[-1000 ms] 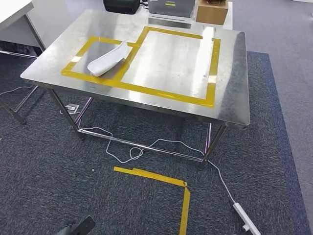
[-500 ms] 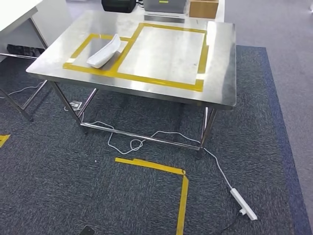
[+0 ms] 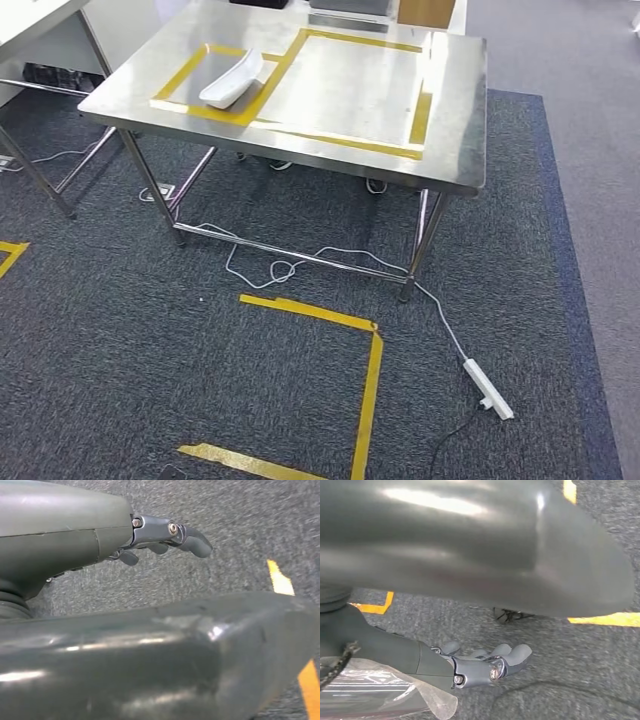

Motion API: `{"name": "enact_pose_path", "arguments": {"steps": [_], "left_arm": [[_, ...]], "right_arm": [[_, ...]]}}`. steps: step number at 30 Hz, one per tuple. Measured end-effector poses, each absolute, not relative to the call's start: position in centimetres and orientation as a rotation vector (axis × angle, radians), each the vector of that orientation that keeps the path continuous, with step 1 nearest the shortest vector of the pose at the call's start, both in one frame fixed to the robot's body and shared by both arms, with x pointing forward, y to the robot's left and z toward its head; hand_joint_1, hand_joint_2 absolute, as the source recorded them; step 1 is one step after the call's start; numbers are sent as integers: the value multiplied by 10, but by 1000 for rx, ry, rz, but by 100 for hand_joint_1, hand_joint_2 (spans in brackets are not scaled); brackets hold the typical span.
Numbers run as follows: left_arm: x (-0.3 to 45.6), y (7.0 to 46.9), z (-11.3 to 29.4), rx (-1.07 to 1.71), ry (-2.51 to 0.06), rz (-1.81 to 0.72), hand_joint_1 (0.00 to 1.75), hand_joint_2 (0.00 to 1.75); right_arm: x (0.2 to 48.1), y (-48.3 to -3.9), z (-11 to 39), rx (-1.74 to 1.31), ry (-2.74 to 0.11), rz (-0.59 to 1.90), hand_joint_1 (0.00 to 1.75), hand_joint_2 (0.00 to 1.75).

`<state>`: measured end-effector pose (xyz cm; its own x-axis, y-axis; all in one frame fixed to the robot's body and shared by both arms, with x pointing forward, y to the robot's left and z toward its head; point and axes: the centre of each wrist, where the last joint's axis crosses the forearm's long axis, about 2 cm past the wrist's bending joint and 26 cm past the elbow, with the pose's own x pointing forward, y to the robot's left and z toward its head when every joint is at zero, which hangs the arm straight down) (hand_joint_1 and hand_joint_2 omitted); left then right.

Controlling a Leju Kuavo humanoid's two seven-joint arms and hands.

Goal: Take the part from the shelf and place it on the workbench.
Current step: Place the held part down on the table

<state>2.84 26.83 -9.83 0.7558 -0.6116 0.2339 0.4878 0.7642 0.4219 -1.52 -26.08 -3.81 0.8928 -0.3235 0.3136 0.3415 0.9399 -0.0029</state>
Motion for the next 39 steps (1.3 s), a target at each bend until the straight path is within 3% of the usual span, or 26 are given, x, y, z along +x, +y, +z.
{"name": "enact_pose_path", "arguments": {"steps": [39], "left_arm": [[29,249,-96,376,-419,-515,0,0]], "right_arm": [[-14,-267,-38,-56,-328,-372,0,0]]}}
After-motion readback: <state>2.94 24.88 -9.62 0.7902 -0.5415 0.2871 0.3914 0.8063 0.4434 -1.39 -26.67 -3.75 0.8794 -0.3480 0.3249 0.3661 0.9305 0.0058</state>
